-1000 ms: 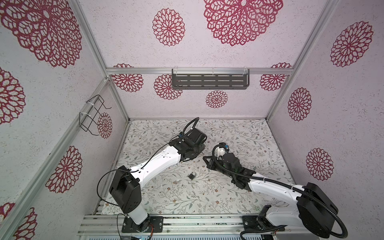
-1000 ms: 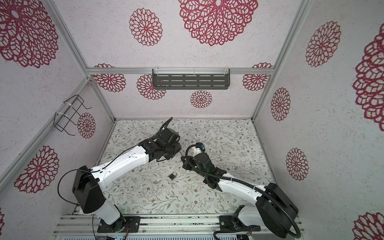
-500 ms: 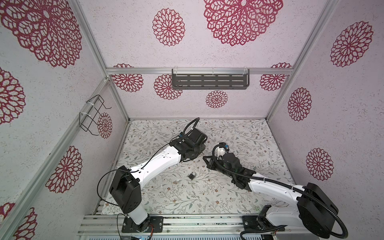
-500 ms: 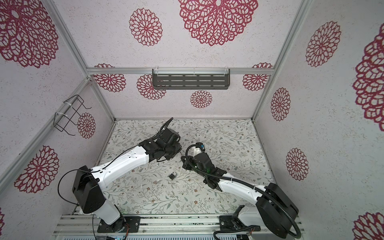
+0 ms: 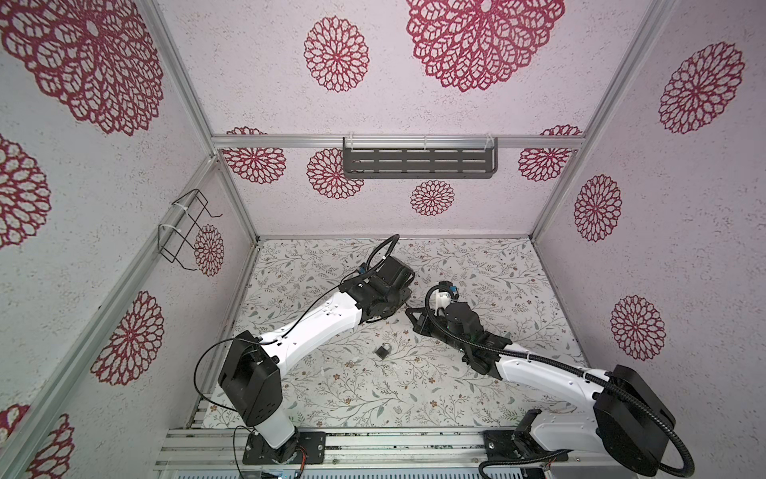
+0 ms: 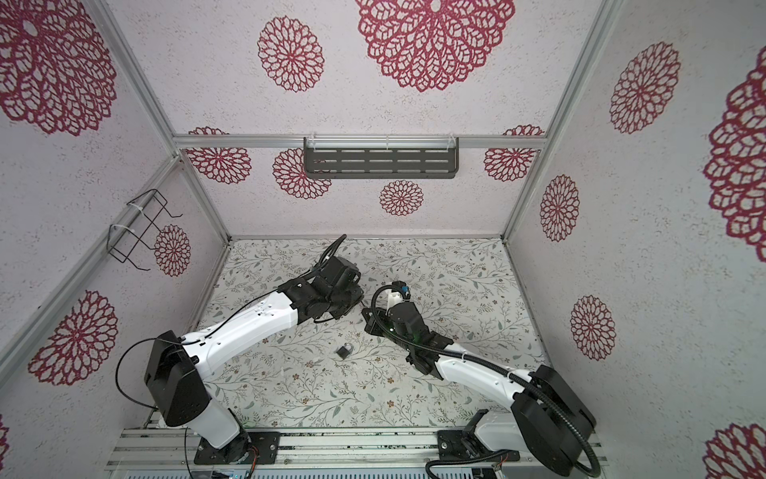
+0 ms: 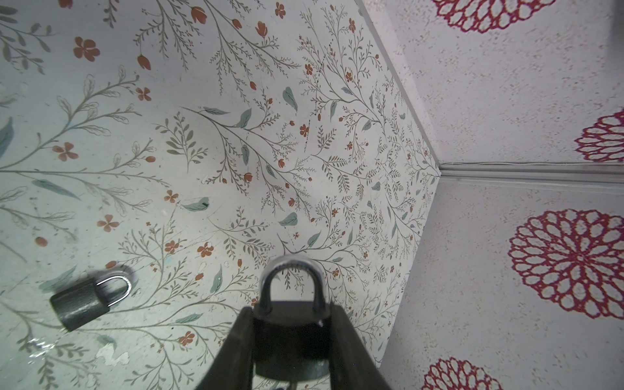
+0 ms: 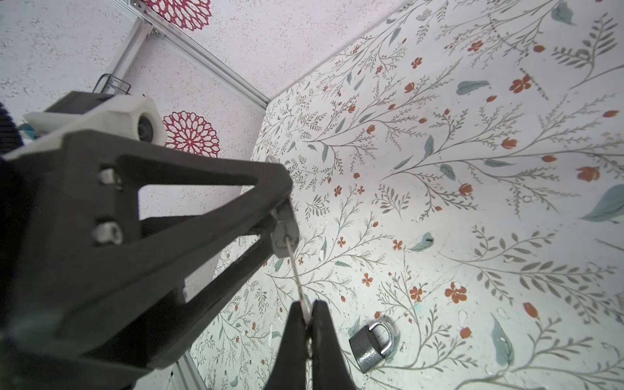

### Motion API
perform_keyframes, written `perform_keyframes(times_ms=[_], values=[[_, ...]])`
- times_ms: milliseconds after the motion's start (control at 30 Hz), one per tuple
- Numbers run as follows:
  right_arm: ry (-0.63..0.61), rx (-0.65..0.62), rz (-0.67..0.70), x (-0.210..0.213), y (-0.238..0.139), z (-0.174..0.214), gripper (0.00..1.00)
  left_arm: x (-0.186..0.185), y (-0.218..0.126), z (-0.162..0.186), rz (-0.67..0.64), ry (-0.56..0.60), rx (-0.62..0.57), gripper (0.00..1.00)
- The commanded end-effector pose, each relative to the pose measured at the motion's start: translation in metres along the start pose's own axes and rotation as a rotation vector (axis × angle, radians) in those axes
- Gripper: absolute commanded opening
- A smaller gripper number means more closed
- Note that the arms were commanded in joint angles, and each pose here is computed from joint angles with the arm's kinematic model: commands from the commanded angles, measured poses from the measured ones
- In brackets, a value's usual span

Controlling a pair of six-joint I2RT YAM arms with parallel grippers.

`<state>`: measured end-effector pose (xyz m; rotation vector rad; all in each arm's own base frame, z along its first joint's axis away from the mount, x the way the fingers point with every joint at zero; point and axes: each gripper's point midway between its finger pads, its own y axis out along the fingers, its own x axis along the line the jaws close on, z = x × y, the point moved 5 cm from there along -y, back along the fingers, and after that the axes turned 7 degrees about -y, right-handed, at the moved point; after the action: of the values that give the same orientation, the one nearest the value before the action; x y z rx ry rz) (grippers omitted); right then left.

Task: Unlock with the key

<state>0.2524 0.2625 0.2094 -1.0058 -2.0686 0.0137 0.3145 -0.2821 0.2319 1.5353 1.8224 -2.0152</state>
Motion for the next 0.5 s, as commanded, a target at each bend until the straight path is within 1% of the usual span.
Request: perform_keyframes(times_ms=[0, 167, 300, 467], values=[[-0.020, -0.083, -0.054, 0.019, -0.008, -0.027, 0.00, -0.009, -0.003, 0.004, 0.032, 0.004, 0.005, 0.00], [-0.010, -0.076, -0.070, 0.020, -0.007, -0.029, 0.00, -0.011, -0.005, 0.008, 0.038, 0.016, 0.012, 0.00], [-0.053, -0.047, -0.102, 0.027, -0.003, -0.027, 0.00, -0.009, -0.005, 0.012, 0.026, 0.015, 0.014, 0.00], [-0.088, -0.027, -0.065, 0.020, -0.002, -0.024, 0.00, -0.016, -0.008, 0.018, 0.044, 0.025, 0.018, 0.00]])
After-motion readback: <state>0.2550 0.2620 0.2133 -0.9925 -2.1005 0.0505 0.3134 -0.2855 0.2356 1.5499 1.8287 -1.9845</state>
